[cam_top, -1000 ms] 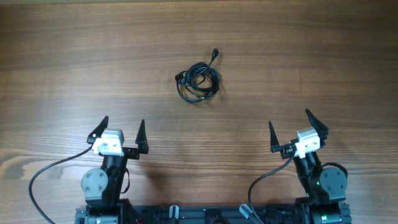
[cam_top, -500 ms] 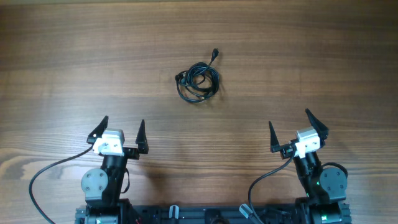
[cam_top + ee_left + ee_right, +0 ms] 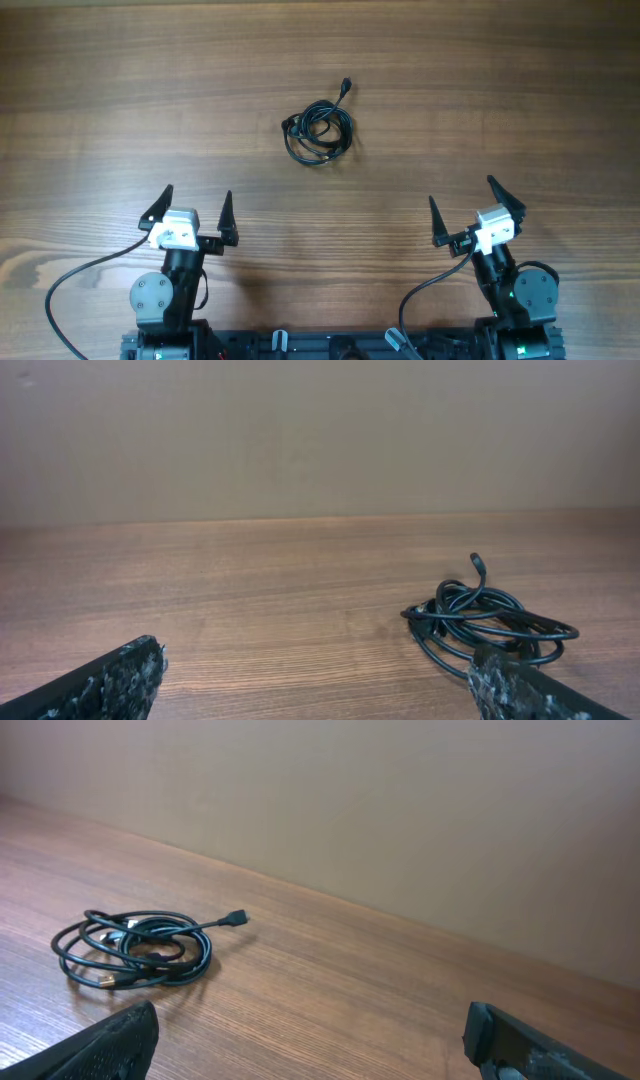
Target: Untangle cables
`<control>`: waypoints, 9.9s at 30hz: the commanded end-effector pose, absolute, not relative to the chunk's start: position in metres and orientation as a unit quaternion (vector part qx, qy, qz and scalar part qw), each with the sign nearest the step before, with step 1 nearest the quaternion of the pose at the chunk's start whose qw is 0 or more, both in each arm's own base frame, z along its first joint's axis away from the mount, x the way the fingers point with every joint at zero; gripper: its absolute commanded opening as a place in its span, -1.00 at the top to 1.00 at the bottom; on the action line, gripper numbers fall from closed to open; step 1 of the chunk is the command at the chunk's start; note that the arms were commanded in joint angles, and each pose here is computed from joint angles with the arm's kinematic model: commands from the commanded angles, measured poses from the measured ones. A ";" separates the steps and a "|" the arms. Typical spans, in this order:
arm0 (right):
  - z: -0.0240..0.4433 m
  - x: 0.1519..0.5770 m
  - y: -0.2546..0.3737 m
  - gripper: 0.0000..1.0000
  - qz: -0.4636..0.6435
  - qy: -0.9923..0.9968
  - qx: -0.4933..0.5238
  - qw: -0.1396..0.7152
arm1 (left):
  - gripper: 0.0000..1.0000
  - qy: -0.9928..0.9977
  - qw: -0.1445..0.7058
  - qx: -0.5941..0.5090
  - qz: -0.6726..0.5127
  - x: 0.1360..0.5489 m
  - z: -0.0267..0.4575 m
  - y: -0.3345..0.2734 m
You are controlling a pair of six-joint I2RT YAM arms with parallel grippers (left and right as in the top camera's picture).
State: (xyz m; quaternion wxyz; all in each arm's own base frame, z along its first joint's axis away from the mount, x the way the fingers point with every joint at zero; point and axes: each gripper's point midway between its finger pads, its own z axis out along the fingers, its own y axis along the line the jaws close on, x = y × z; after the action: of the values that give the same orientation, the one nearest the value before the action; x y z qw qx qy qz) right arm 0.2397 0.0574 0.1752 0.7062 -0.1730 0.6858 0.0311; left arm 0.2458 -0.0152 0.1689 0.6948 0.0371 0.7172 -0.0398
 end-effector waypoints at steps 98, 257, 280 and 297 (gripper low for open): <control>0.236 0.353 0.157 -0.33 0.316 0.863 -0.156 0.362 | 0.92 0.899 0.318 0.029 -0.300 0.414 0.193 -0.226; 0.342 0.413 0.119 0.91 0.327 0.882 -0.098 0.325 | -0.32 0.880 0.264 0.235 -0.316 0.344 0.201 -0.234; 0.338 0.409 0.119 0.91 0.322 0.885 -0.108 0.318 | -0.22 0.836 0.257 0.295 -0.384 0.345 0.150 -0.352; 0.337 0.409 0.118 0.91 0.320 0.885 -0.112 0.318 | -0.07 0.825 0.245 0.320 -0.397 0.326 0.146 -0.376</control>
State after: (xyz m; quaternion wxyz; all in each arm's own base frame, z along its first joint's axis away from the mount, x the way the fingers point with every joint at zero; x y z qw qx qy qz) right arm 0.4096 0.1142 0.3298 0.3105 -0.0984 0.8922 0.3129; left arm 0.3333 -0.3671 0.1510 0.2595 0.3119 0.8280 -0.3871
